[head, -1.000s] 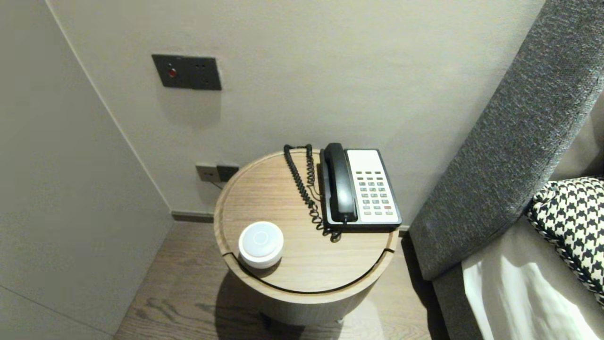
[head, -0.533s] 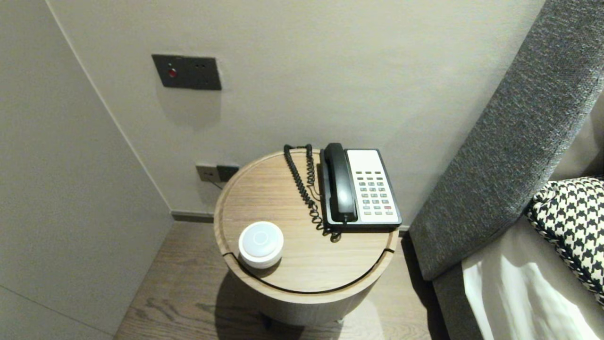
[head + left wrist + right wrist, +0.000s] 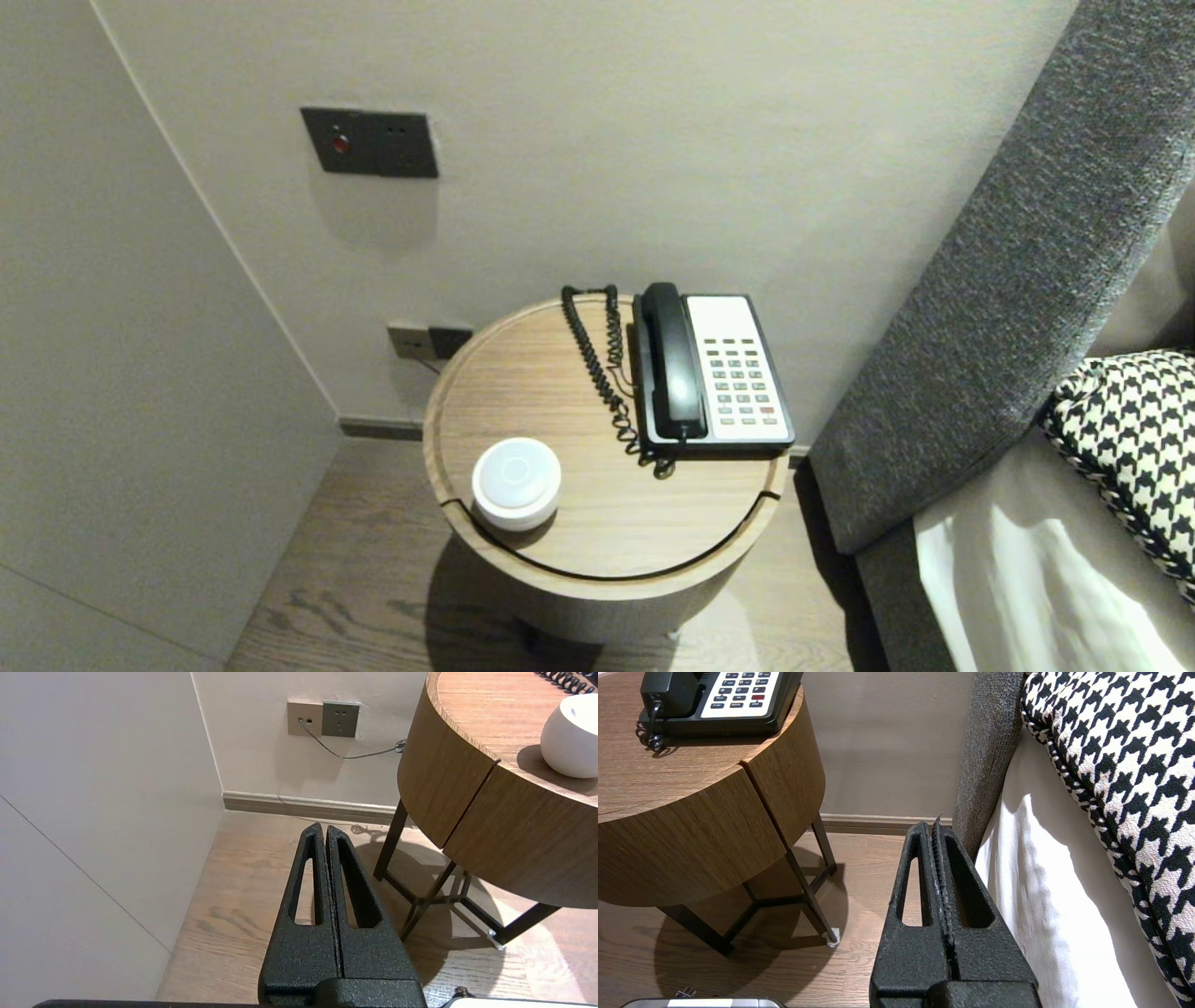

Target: Open the nightstand drawer

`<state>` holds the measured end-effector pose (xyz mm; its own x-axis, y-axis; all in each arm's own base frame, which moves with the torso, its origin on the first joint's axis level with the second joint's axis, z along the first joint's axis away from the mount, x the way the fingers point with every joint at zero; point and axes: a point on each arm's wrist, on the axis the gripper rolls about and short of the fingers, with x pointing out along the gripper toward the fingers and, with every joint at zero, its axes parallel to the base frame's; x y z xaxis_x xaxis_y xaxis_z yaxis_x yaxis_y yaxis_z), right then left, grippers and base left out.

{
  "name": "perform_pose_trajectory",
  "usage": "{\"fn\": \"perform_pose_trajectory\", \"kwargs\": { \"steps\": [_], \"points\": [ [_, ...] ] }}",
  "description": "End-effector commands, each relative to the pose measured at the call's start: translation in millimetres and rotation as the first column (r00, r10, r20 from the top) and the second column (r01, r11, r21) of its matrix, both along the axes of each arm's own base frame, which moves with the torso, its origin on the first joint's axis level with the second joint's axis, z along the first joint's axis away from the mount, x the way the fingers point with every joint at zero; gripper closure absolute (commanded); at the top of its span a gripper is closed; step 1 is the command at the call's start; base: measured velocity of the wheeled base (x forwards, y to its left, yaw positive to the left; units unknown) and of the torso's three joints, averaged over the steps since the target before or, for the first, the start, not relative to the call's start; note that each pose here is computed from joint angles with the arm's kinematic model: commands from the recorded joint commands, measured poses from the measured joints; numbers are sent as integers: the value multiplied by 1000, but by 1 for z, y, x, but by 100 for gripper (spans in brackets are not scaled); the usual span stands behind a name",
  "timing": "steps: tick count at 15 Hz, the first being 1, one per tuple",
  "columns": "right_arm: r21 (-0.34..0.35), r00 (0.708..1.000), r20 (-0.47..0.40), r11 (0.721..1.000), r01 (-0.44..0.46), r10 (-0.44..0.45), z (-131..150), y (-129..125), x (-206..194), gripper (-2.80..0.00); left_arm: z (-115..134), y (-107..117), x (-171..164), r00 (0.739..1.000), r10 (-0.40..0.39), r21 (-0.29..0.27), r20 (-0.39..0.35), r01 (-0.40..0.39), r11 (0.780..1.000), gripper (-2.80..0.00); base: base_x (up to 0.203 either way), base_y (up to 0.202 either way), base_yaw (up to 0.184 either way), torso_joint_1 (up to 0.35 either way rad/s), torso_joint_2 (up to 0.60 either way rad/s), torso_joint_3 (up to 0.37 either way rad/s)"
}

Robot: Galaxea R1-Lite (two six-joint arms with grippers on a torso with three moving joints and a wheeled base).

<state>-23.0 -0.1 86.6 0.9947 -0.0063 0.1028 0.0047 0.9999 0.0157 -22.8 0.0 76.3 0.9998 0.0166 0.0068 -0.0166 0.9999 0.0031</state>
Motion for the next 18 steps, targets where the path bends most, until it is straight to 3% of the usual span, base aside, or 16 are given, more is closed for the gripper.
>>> {"fn": "perform_pose_trajectory", "kwargs": {
  "steps": [1,7,12,18],
  "points": [
    [0,999,-40,1000,0,0,-11,0,3,0,0,0,-1,1000,3,7,-16,-3,1000,0,0,0,0,0,0,0],
    [0,999,-40,1000,0,0,-11,0,3,0,16,-1,-5,999,-24,31,-42,26,999,0,0,0,0,0,0,0],
    [0,999,-40,1000,0,0,-11,0,3,0,89,-2,8,991,-83,19,-106,86,996,0,0,0,0,0,0,0],
    [0,999,-40,1000,0,0,-11,0,3,0,182,-1,68,981,-62,6,-184,64,998,0,0,0,0,0,0,0]
  ]
}}
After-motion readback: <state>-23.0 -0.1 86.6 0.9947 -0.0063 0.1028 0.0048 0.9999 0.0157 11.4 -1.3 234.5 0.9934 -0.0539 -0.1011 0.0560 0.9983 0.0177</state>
